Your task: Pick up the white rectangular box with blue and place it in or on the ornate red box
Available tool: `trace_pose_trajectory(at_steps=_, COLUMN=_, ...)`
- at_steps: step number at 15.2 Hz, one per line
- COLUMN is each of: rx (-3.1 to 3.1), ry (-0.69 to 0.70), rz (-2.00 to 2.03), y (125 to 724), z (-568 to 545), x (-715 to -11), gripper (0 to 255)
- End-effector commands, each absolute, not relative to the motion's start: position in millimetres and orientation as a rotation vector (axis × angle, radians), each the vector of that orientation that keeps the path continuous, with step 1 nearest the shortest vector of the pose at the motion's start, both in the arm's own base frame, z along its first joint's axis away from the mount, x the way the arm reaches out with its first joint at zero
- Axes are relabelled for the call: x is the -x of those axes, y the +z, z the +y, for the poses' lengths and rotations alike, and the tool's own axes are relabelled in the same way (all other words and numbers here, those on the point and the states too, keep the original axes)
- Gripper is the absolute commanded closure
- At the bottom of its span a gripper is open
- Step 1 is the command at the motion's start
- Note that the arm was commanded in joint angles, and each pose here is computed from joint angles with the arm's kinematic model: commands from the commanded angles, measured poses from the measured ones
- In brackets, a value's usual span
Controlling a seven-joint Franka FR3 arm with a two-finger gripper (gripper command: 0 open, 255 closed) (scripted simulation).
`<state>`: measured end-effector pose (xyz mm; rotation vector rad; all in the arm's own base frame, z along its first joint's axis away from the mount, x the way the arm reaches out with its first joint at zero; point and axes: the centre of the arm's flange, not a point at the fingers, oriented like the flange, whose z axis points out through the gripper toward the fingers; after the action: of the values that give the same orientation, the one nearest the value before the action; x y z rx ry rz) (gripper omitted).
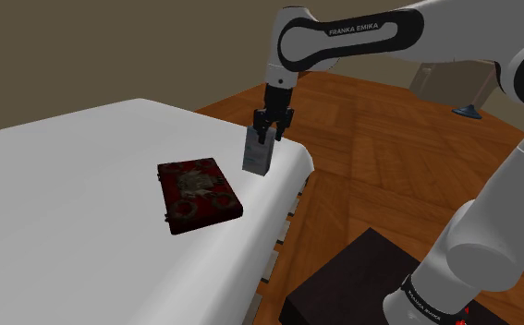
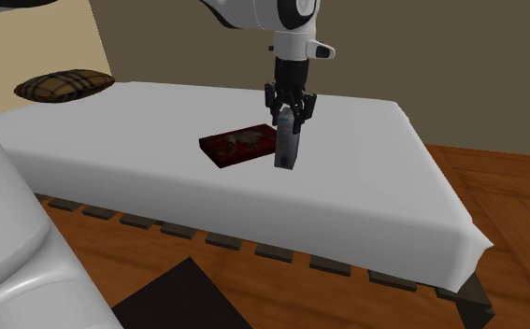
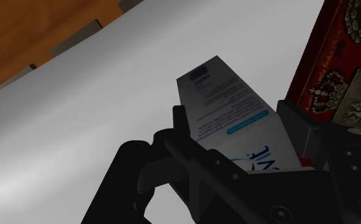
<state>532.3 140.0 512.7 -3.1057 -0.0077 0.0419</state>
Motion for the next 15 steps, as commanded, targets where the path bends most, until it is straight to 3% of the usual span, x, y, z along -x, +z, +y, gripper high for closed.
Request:
trace_pose_trajectory(at_steps=1, rx=3.106, ry=0.041, rz=-0.008, y=523, z=140, x=-532, gripper=255)
trace_pose_trajectory(at_steps=15, rx=3.106, ry=0.041, rz=-0.008, y=596, z=140, x=-532, gripper=255)
